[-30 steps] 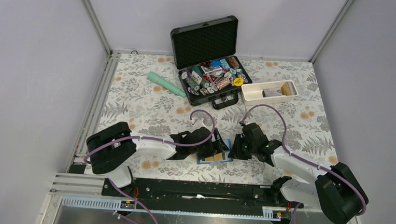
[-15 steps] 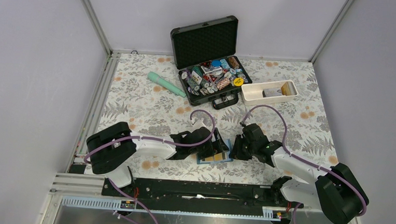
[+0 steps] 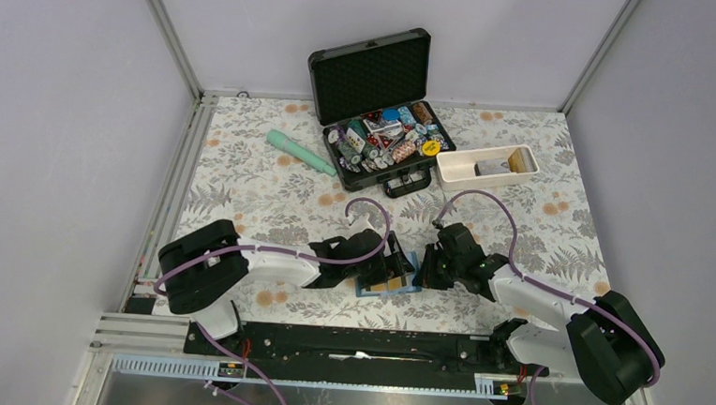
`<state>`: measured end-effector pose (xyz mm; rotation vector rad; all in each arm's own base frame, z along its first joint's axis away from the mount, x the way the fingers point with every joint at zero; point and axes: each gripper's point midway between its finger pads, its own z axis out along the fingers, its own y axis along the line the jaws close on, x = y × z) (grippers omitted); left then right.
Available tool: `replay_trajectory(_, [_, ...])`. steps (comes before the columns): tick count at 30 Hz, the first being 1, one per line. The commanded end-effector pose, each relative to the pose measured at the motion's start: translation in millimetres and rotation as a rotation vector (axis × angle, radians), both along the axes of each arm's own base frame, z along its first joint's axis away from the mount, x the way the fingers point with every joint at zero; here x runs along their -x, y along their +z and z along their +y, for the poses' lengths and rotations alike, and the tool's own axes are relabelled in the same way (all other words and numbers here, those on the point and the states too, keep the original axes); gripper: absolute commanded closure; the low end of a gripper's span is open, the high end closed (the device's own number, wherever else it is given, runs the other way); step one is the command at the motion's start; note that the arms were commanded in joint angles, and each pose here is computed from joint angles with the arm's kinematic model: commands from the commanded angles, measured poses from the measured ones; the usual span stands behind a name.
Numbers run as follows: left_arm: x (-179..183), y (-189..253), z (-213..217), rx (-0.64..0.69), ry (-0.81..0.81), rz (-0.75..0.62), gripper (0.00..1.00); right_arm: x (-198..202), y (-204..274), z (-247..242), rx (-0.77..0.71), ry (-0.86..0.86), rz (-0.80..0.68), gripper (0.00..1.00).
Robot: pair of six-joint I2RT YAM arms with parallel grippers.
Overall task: Put the credit cards into the card holder
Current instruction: Insert the credit card into the card holder.
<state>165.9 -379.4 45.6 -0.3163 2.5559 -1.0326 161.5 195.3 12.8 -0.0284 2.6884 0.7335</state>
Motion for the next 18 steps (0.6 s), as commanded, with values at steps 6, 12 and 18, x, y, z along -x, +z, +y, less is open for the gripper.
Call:
replay_trajectory(6, [5.5,-22.4,15.9,-0.119,-0.010,0.014,0.14,9.3,-10.9,-2.5,0.011,0.011,0.034,1.00])
replay_trajectory(12, [1.6,-17.2,10.4,-0.110,-0.012,-0.002,0.14,10.6,-11.4,-4.0,0.016,0.010,0.034,1.00])
replay_trajectory(18, [-3.7,-7.1,9.3,-0.098,-0.001,-0.034,0.14,10.5,-11.2,-4.5,0.018,0.009,0.034,1.00])
